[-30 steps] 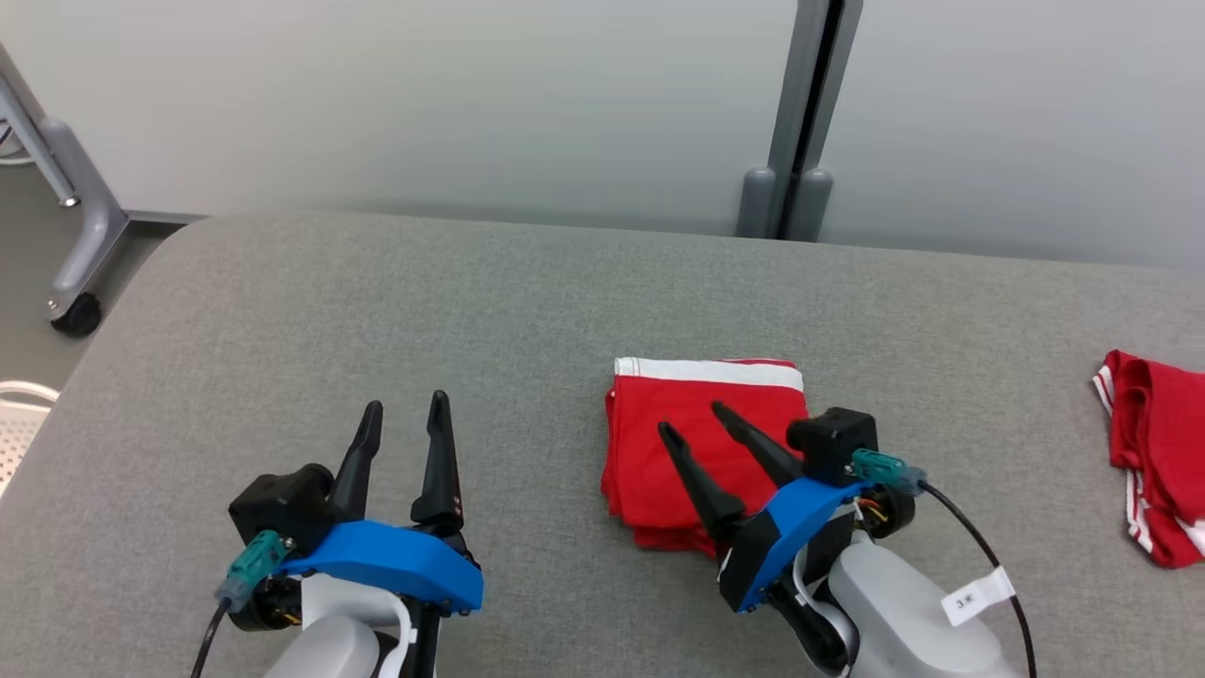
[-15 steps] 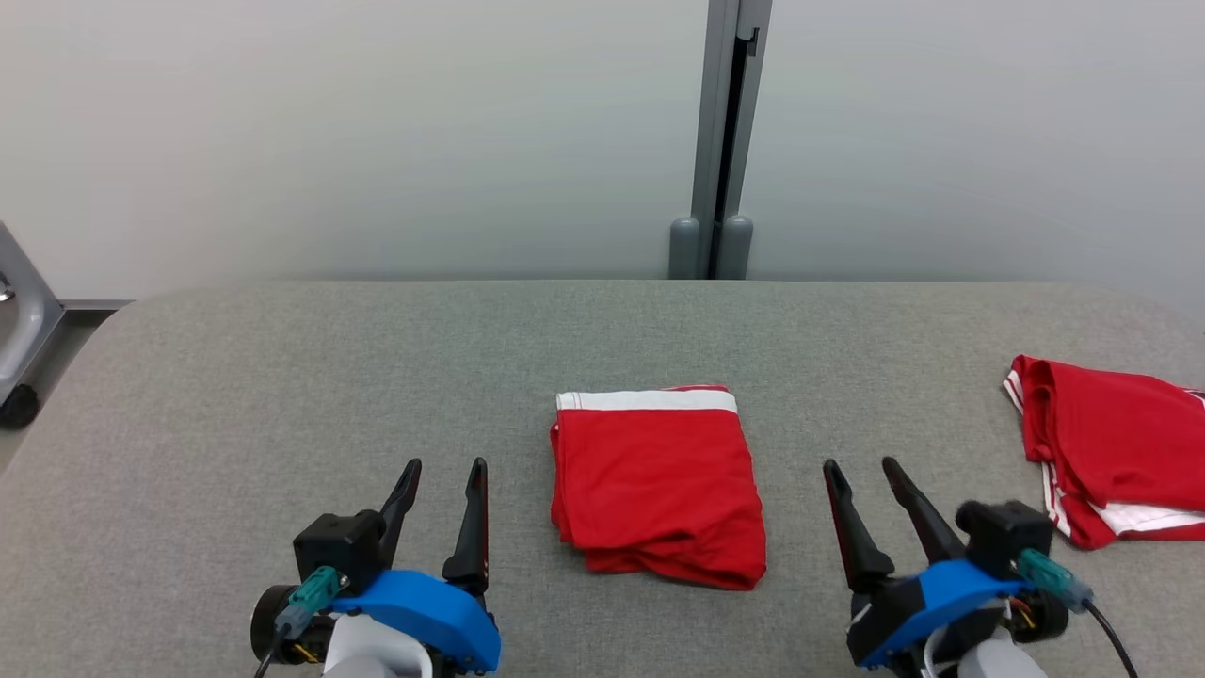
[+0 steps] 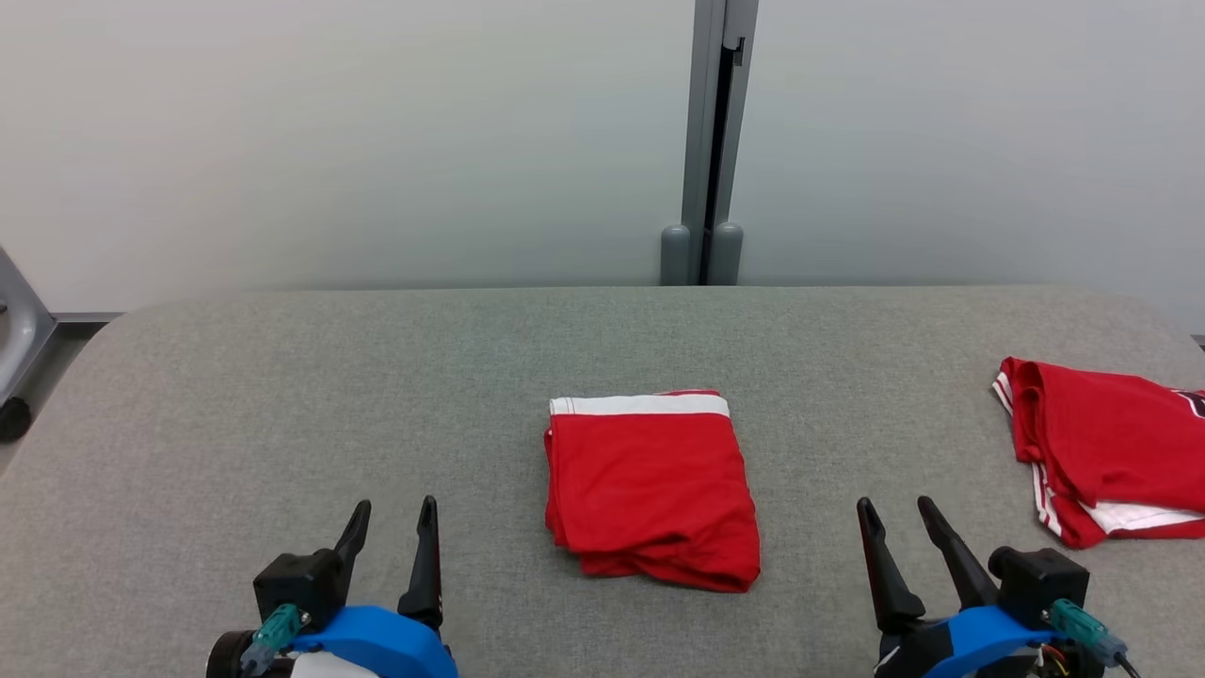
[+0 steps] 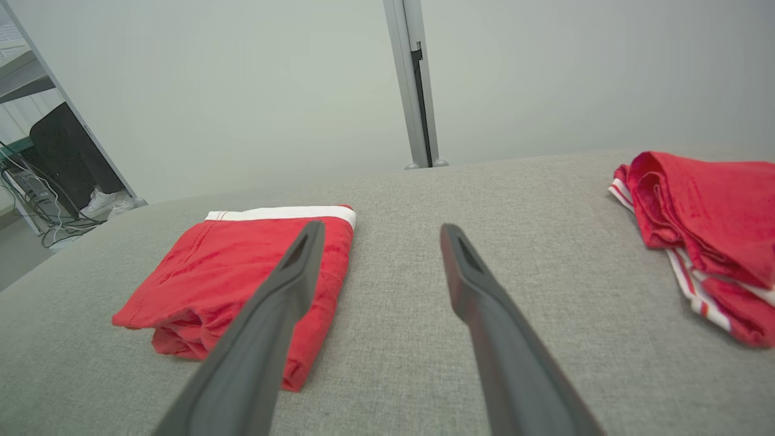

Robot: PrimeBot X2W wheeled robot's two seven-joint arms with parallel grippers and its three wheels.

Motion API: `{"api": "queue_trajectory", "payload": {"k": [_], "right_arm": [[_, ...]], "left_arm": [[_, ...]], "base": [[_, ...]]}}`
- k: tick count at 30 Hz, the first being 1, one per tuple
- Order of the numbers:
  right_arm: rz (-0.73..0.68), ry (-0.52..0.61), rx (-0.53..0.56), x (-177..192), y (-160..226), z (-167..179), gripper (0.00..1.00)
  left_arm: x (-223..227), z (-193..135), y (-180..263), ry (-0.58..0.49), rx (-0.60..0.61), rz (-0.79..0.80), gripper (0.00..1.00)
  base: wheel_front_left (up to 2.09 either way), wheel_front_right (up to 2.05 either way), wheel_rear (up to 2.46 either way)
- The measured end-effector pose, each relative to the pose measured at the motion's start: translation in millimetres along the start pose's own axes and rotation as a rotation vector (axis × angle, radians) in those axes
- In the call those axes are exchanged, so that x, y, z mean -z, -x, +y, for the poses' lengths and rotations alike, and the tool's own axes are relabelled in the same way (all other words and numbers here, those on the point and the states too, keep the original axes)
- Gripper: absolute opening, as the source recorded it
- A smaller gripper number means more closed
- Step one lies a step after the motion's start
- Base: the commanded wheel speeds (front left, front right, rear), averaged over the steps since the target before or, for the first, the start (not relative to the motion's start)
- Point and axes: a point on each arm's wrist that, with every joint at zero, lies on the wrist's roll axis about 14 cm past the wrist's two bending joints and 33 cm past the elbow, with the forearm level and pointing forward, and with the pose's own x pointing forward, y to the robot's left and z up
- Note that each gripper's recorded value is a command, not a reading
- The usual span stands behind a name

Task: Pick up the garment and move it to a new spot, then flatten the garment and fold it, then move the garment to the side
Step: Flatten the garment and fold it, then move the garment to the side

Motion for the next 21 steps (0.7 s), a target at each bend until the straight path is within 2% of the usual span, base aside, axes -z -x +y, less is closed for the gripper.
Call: {"api": "queue_trajectory", "payload": {"k": [21], "right_arm": [[0.008,0.036,-0.005,1.2,-2.8,-0.4,1.0]], "left_arm": [[1.8,7.3,6.2,0.008,-0.036,-0.01,1.0]], "base": [[0.0,0.0,0.0]]}}
